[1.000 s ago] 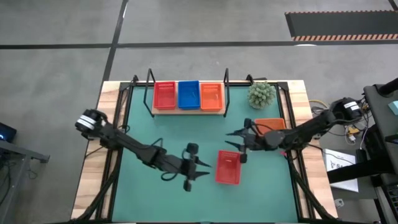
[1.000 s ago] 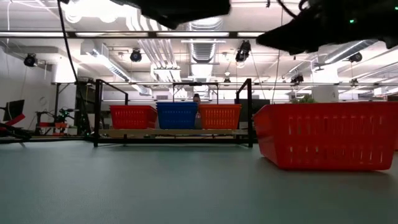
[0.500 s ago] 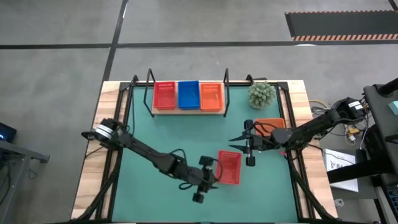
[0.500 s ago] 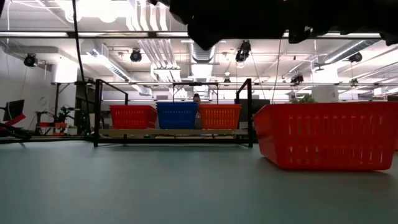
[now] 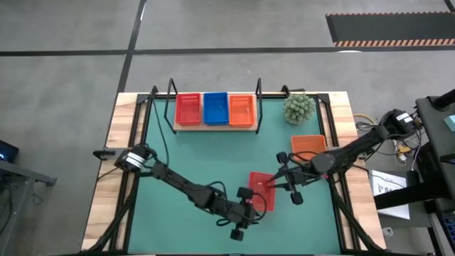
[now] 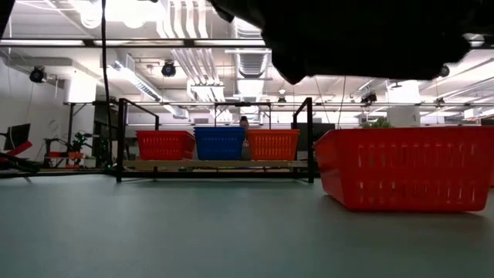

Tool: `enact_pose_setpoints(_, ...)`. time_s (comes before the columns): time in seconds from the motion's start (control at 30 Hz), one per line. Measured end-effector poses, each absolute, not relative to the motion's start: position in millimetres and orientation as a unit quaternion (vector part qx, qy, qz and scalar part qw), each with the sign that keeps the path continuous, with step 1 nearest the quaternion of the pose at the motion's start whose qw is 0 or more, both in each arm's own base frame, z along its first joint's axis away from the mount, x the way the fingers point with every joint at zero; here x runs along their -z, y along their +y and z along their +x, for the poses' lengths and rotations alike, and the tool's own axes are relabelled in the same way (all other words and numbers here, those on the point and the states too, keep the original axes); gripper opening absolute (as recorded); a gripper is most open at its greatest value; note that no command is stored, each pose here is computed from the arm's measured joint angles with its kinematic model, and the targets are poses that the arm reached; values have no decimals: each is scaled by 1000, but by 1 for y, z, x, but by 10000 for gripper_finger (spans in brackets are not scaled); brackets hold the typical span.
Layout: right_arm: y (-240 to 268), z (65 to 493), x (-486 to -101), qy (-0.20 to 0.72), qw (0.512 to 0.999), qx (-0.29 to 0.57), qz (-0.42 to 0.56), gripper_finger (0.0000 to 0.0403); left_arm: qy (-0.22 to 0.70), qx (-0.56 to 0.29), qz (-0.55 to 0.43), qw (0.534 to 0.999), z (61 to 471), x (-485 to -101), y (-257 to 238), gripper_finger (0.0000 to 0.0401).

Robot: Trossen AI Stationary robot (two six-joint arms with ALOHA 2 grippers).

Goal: Stack baskets on shelf by color
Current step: Stack the red bin on top of the red bin on the shelf

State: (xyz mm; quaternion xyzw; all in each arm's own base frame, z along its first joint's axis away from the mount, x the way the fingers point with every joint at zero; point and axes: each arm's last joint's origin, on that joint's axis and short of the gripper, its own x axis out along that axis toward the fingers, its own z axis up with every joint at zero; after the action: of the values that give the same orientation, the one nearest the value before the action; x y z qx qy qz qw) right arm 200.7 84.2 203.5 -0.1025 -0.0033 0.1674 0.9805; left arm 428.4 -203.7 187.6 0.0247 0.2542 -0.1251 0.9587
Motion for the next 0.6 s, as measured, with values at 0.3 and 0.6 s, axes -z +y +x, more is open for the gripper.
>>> enact_pose_setpoints(0.3, 98, 194, -204, -5, 982, -151, -113, 63, 256, 52, 52, 964, 433, -177, -192, 106)
enact_pose_setpoints(0.6, 98, 195, -207, -9, 982, -147, -116, 63, 264, 55, 48, 962, 439, -171, -180, 106)
